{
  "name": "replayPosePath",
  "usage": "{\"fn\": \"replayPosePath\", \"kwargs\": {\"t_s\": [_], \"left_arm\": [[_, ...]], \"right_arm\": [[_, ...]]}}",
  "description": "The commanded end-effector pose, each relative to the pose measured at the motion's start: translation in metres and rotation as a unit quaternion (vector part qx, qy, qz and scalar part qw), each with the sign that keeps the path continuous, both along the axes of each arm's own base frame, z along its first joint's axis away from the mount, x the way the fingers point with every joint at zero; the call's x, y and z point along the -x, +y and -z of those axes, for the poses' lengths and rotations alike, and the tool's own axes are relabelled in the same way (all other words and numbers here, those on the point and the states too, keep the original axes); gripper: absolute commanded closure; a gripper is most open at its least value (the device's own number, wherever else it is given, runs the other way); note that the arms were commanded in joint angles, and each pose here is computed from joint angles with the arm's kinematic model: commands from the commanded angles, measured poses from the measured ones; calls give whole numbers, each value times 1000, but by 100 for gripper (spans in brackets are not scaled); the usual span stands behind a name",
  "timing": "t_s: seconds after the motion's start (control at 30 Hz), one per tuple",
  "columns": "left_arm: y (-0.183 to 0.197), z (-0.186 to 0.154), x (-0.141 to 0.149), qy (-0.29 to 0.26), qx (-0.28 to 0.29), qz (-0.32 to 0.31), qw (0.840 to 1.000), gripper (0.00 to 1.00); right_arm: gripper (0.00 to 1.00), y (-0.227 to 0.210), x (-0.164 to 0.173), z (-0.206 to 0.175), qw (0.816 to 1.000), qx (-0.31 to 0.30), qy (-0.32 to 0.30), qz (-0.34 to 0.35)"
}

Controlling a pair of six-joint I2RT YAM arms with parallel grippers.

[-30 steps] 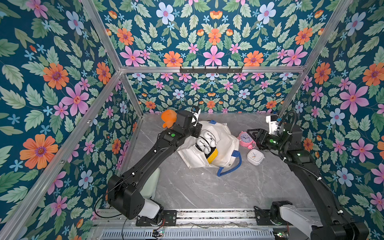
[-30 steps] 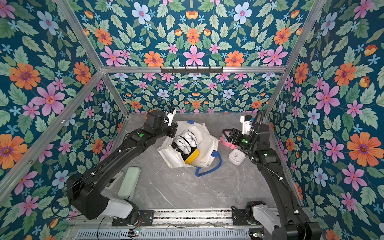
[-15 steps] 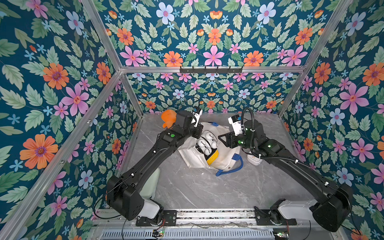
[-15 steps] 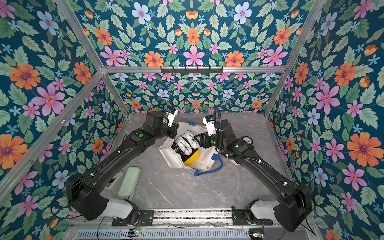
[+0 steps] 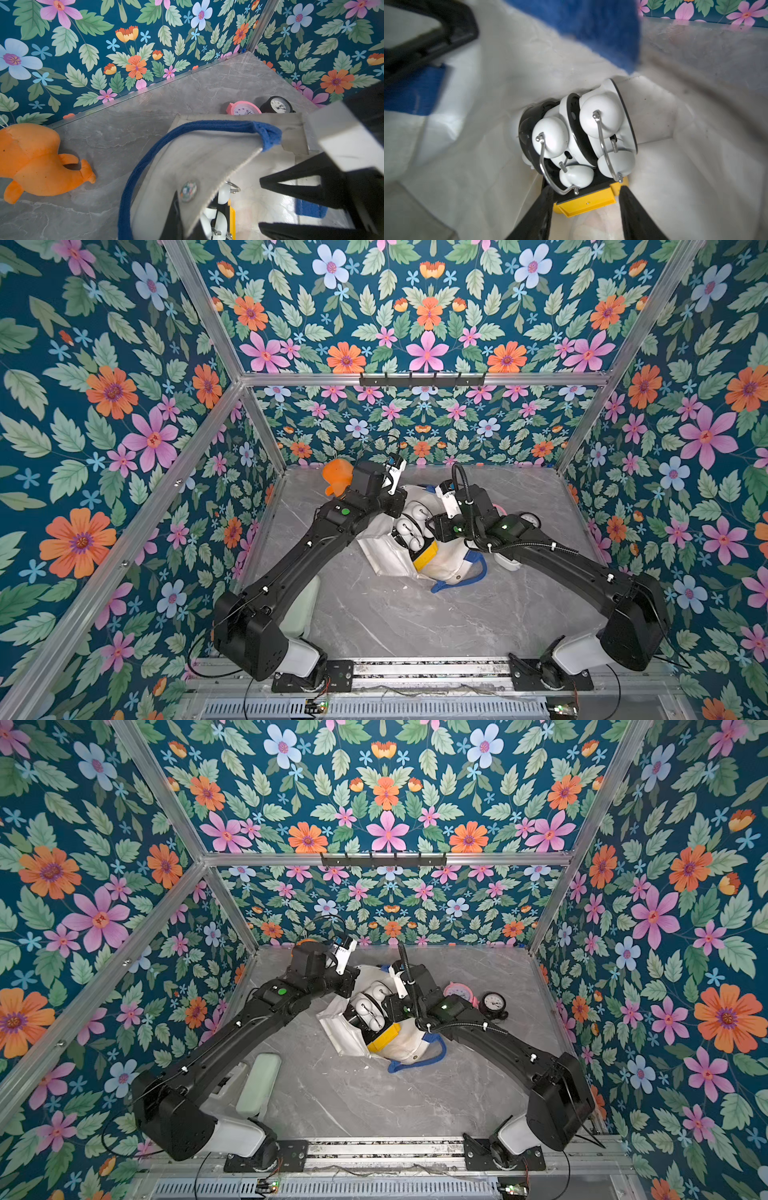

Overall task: Take the alarm clock out of the canvas bag
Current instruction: Pick up the alarm from the canvas bag.

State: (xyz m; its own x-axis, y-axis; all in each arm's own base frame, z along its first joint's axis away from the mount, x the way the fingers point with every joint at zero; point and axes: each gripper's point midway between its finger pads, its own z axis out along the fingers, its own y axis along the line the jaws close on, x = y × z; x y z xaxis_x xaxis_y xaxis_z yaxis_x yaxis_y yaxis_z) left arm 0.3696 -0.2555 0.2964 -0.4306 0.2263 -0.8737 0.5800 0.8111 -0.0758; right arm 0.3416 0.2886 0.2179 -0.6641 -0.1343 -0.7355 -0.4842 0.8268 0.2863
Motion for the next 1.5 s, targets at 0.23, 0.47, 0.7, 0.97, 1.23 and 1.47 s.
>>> {"fn": "replayPosePath", "kwargs": {"t_s": [0.23, 0.47, 0.7, 0.97, 1.23, 1.47], "left_arm": [[-9, -24, -5, -40, 31, 14, 999, 100], [-9, -26, -5, -42, 32, 15, 998, 100], [-10, -26, -6, -43, 31, 15, 998, 100], [-11, -27, -6, -43, 33, 18, 998, 100], [-12, -28, -6, -43, 33, 20, 998, 100], [-12, -29, -7, -45, 34, 19, 998, 100]], "right_arm": [[50, 2, -16, 23, 999, 30, 17, 27], [56, 6, -22, 33, 998, 41, 33, 29], [62, 7, -23, 33, 998, 40, 34, 29], [69, 6, -28, 55, 996, 60, 47, 38], [80, 6, -30, 56, 996, 64, 44, 38], [95, 4, -28, 39, 997, 64, 24, 30]]}}
